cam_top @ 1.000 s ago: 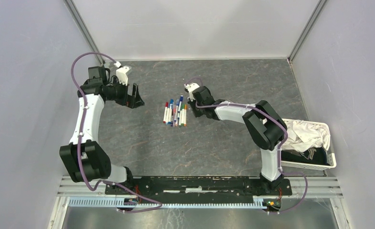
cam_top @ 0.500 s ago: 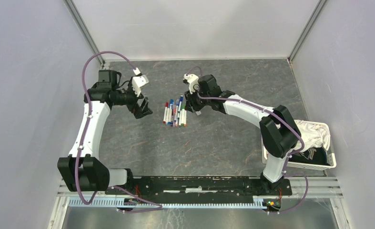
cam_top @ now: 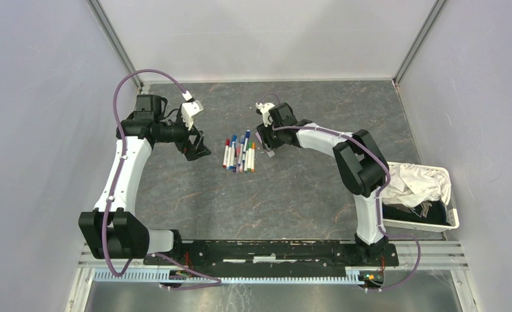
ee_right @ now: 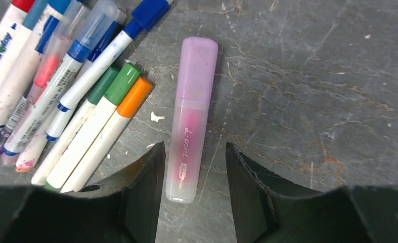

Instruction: Open the pen caps

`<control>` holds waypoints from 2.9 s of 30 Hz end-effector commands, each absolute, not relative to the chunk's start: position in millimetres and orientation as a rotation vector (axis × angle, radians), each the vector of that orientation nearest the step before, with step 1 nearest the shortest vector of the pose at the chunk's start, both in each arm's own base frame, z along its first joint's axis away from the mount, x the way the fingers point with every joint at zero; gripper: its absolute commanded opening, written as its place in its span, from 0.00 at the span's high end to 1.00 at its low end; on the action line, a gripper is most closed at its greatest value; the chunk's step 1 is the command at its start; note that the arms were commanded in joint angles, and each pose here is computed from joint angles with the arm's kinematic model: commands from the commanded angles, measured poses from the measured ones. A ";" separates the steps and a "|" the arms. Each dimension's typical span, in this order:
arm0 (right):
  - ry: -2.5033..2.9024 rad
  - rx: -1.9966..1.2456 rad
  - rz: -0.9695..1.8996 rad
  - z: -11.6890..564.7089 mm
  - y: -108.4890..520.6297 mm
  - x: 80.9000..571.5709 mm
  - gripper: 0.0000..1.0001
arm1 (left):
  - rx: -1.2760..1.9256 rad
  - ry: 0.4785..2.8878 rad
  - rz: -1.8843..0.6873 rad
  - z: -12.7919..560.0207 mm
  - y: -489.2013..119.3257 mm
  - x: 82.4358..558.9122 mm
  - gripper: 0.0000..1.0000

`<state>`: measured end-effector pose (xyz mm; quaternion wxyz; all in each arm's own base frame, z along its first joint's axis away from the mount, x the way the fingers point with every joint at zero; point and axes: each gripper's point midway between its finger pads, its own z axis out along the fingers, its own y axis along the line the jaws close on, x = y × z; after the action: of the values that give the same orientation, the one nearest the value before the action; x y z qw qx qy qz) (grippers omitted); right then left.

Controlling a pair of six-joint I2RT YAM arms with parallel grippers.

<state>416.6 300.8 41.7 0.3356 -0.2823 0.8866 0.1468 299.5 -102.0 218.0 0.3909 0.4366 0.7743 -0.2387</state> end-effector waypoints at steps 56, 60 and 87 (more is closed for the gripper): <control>2.005 -1.063 1.804 180.6 403.9 204.3 1.00 | 2.128 1.004 -0.058 183.7 -133.5 213.2 0.06; 1.996 -1.063 1.819 186.0 410.2 204.8 0.99 | 2.127 0.934 -0.072 185.1 -143.0 208.1 0.12; 1.996 -1.126 1.794 187.2 439.3 201.8 0.57 | 2.177 0.900 -0.031 187.9 -169.6 214.6 0.98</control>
<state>198.3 426.3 173.9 0.0963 -0.3668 0.6980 0.6074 210.4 -165.4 169.7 0.3647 0.8630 0.3491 -0.0199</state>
